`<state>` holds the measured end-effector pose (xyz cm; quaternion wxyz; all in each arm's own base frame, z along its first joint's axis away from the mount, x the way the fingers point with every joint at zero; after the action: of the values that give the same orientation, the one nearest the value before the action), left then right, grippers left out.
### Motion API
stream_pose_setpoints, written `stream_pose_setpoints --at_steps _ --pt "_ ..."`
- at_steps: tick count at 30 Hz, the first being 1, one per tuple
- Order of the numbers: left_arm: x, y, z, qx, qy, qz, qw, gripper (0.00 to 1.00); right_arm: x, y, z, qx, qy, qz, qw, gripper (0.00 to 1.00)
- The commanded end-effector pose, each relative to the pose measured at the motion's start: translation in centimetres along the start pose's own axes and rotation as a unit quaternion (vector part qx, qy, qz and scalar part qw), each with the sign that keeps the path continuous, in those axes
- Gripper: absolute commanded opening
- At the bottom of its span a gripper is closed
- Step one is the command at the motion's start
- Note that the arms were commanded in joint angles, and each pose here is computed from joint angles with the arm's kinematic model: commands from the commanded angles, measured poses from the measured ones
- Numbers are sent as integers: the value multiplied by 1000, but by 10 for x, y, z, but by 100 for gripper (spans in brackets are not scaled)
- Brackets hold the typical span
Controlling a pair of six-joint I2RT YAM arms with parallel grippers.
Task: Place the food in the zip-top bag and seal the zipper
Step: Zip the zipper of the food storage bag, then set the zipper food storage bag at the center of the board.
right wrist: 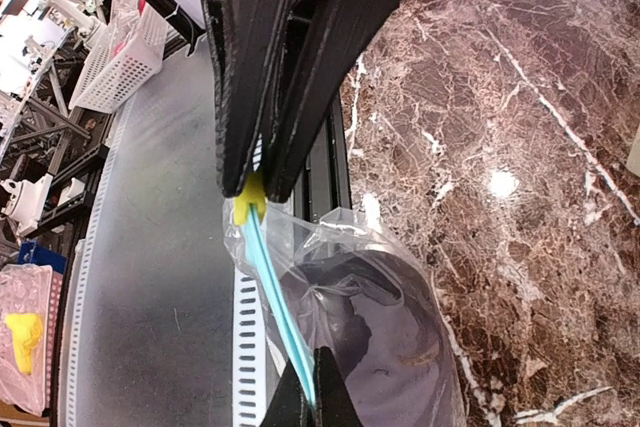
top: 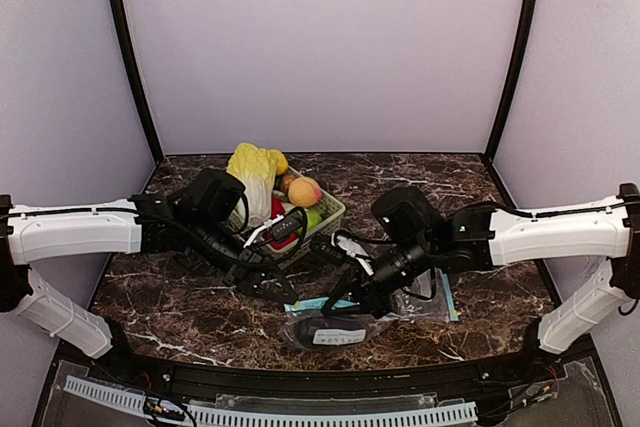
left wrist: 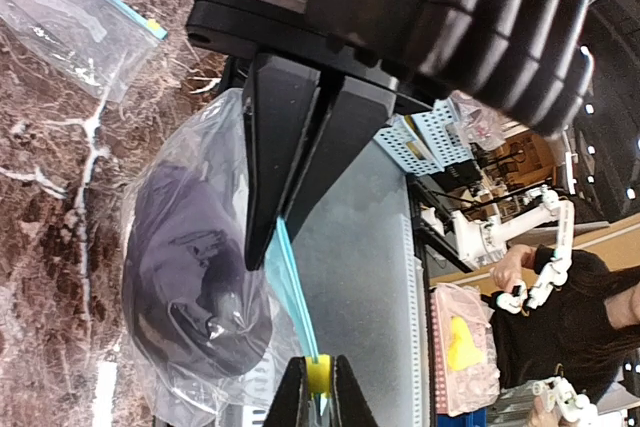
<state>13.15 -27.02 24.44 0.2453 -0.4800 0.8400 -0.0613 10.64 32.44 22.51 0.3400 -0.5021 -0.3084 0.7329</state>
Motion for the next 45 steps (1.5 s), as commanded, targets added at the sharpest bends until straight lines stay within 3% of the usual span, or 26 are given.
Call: stream_pose_setpoints --at_steps 1,13,14,17,21,24,29,33,41,45 --pt "-8 19 -3 -13 -18 51 998 1 -15 20 -9 27 51 61 996 0" --pt "-8 19 9 -2 -72 50 996 3 -21 18 -9 35 68 55 996 0" --pt "-8 19 9 0 -79 47 996 7 -23 16 -10 37 72 51 995 0" --pt "-13 10 7 24 -121 3 992 39 -31 7 -18 57 117 33 991 0" --pt "-35 -4 -1 67 -198 -111 972 69 -58 1 -39 113 207 3 972 0" --pt "-53 -8 -1 70 -225 -185 954 83 -84 4 -57 138 300 3 944 0" --pt "-67 -13 13 16 -241 -242 940 84 -132 19 -101 172 452 38 874 0" --pt "-71 -15 21 -9 -254 -281 925 84 -171 29 -143 194 561 72 802 0" --pt "-79 -2 31 -32 -265 -332 905 85 -218 59 -237 220 673 164 687 0" --pt "-81 10 35 -43 -276 -330 902 85 -225 67 -272 224 699 184 654 0"
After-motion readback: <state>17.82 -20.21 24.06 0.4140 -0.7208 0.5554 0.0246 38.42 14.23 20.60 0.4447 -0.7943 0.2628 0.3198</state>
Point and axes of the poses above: each gripper's point midway between its finger pads, its own x axis out along the fingers, its own z axis along the line the jaws close on, y = z × x, the point moved 9 cm from there along -x, back along the fingers, and after that the axes turned 12 degrees about -x, right-handed, at the moved point
